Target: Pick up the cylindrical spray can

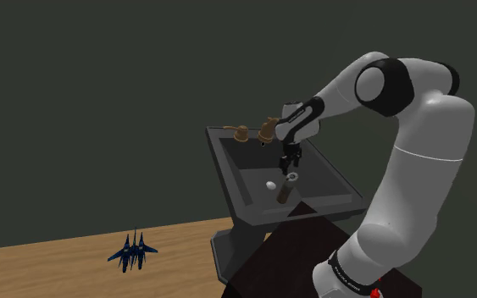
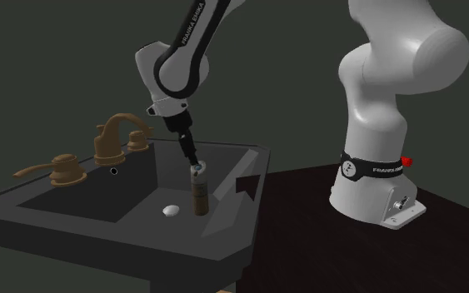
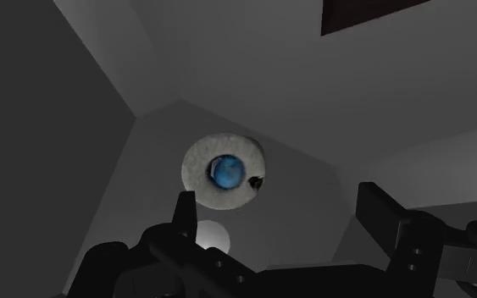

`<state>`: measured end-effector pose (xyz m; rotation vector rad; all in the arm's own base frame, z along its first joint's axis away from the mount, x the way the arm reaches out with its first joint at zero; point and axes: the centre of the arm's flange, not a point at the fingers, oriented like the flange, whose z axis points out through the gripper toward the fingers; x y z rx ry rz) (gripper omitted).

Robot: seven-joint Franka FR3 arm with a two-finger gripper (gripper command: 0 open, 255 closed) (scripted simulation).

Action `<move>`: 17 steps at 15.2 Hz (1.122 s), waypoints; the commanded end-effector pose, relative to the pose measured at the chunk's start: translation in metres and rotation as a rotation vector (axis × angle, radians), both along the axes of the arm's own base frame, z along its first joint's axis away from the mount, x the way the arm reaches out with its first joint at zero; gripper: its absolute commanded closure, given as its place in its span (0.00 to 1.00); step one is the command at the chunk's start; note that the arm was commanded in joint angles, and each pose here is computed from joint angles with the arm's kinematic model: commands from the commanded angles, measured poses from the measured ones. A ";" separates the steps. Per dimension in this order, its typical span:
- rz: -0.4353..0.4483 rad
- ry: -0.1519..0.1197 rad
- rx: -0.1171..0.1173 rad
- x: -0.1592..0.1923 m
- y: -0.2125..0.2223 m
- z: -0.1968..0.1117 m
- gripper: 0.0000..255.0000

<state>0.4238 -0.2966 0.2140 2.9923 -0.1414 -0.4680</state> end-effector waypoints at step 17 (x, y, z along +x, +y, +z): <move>0.005 0.016 -0.019 0.006 -0.030 -0.071 1.00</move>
